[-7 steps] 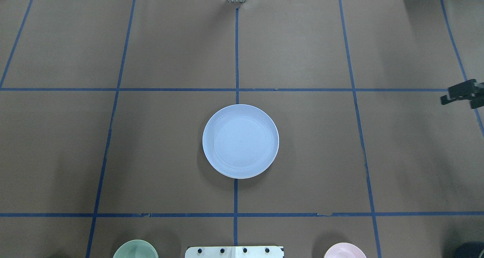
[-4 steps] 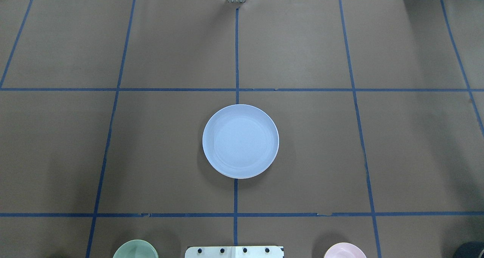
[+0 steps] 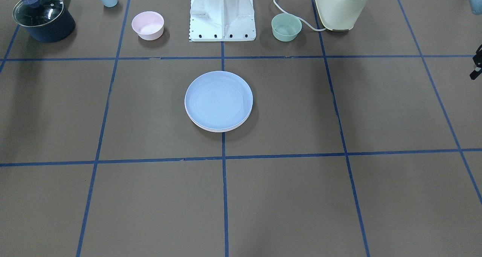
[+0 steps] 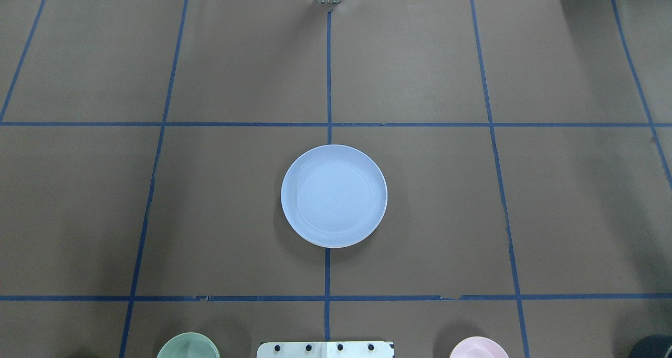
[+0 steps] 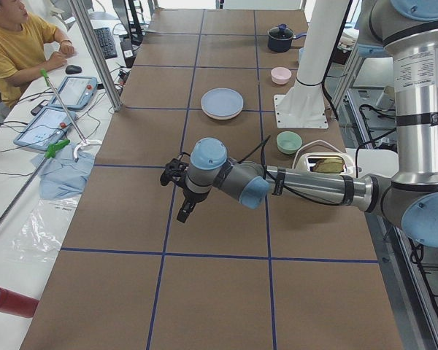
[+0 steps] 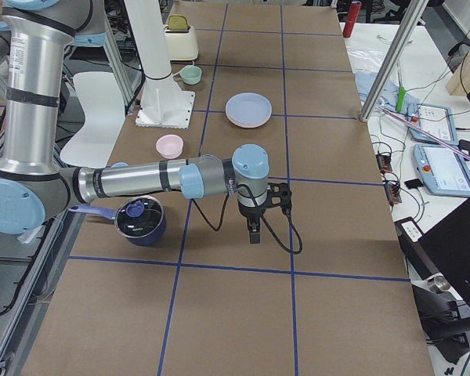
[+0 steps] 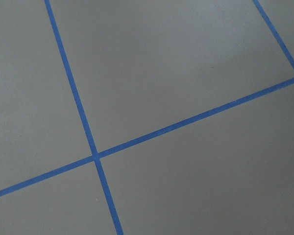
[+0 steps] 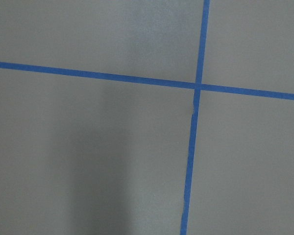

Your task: Stack three plates with pink and blue

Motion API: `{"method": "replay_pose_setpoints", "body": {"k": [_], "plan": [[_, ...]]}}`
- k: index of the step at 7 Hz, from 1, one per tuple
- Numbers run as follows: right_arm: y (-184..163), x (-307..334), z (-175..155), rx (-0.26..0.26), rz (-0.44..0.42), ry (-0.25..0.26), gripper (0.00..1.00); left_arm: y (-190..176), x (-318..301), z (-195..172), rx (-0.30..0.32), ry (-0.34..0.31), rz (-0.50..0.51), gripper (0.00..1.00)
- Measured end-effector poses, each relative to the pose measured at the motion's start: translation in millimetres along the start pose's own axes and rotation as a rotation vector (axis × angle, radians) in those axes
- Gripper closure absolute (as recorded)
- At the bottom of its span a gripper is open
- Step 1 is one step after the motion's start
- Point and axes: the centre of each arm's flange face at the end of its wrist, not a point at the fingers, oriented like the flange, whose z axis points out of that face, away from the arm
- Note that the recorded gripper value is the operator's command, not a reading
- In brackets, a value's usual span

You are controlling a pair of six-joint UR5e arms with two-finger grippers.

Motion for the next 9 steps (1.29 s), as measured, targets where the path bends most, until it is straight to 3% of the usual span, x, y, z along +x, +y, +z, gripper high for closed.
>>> {"method": "replay_pose_setpoints", "body": {"k": [9], "plan": [[-0.1, 14.4, 15.8, -0.043, 0.055, 0.005, 0.0, 6.5, -1.9, 7.9, -0.021, 0.05, -0.014, 0.0]]}}
